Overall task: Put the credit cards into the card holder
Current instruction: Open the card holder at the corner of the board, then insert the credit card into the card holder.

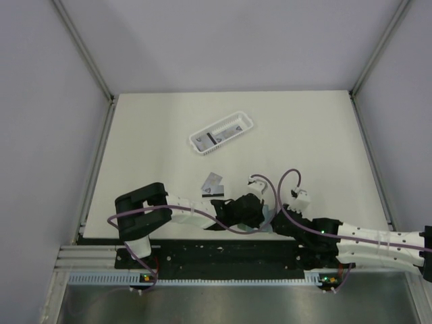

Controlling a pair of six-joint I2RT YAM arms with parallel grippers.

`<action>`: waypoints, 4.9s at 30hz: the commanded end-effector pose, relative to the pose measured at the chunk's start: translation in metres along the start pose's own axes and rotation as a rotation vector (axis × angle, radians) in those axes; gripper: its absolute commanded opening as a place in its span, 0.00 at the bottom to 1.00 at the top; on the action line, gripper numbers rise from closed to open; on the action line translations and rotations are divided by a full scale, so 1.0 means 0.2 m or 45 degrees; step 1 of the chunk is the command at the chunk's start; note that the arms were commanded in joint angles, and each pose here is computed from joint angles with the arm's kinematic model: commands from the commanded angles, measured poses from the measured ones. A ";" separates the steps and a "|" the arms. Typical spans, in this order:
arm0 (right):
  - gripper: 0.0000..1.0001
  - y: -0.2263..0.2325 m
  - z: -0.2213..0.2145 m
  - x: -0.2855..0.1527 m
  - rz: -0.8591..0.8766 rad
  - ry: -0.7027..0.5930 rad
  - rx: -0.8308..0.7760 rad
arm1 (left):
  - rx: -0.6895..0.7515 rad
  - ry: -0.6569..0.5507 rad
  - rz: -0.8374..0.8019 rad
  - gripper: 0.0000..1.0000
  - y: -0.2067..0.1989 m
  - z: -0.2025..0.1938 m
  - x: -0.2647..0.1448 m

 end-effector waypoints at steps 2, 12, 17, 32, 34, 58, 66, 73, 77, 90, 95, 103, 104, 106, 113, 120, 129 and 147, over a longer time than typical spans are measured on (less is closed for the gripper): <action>0.00 -0.06 -0.04 0.01 -0.068 0.050 -0.047 | 0.009 0.025 0.043 0.00 0.06 -0.03 -0.03; 0.00 -0.07 -0.04 0.01 -0.084 0.051 -0.042 | 0.004 0.129 0.133 0.00 0.17 -0.16 -0.07; 0.00 -0.07 -0.04 0.02 -0.088 0.055 -0.038 | -0.031 0.141 0.176 0.00 0.24 -0.24 -0.13; 0.00 -0.07 -0.04 0.01 -0.098 0.055 -0.052 | -0.105 0.058 0.208 0.00 0.30 -0.26 -0.24; 0.00 -0.07 -0.04 0.01 -0.100 0.048 -0.055 | -0.109 0.056 0.210 0.00 0.30 -0.26 -0.25; 0.00 0.31 0.02 -0.21 0.598 0.273 -0.217 | -0.125 0.071 0.177 0.00 0.28 -0.27 -0.22; 0.00 0.22 -0.06 -0.16 0.535 0.358 -0.093 | -0.135 0.060 0.171 0.00 0.28 -0.26 -0.22; 0.00 0.14 -0.09 -0.13 0.430 0.378 -0.033 | -0.137 0.060 0.169 0.00 0.28 -0.26 -0.22; 0.00 0.10 -0.11 -0.11 0.367 0.391 0.002 | -0.135 0.058 0.168 0.00 0.28 -0.26 -0.23; 0.00 0.06 -0.13 -0.08 0.271 0.383 0.102 | -0.139 0.056 0.158 0.00 0.27 -0.26 -0.22; 0.00 0.04 -0.11 -0.06 0.256 0.365 0.139 | -0.139 0.060 0.156 0.00 0.27 -0.26 -0.23; 0.00 0.03 -0.09 -0.02 0.300 0.365 0.203 | -0.154 0.068 0.141 0.00 0.27 -0.27 -0.22; 0.00 0.03 -0.09 -0.02 0.299 0.367 0.205 | -0.153 0.068 0.141 0.00 0.27 -0.27 -0.22; 0.00 0.03 -0.08 -0.01 0.301 0.366 0.203 | -0.155 0.069 0.137 0.00 0.27 -0.27 -0.22; 0.00 0.04 -0.09 0.01 0.303 0.365 0.200 | -0.156 0.074 0.128 0.00 0.26 -0.27 -0.22; 0.00 0.06 -0.08 0.03 0.301 0.339 0.244 | -0.165 0.070 0.120 0.00 0.26 -0.27 -0.21; 0.00 0.05 -0.05 0.05 0.274 0.265 0.305 | -0.161 -0.025 0.034 0.00 0.20 -0.17 -0.28; 0.00 0.19 0.02 0.02 0.406 0.207 0.219 | -0.152 -0.251 -0.016 0.00 0.17 0.01 -0.52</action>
Point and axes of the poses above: each gripper's point midway between its finger pads, its own x axis out along the fingers, its own y axis along the line the jaws close on, z = x × y, the point moved 9 cm from there along -x, back along the fingers, and after that the axes turned 6 degrees about x, right-handed, at the moved point
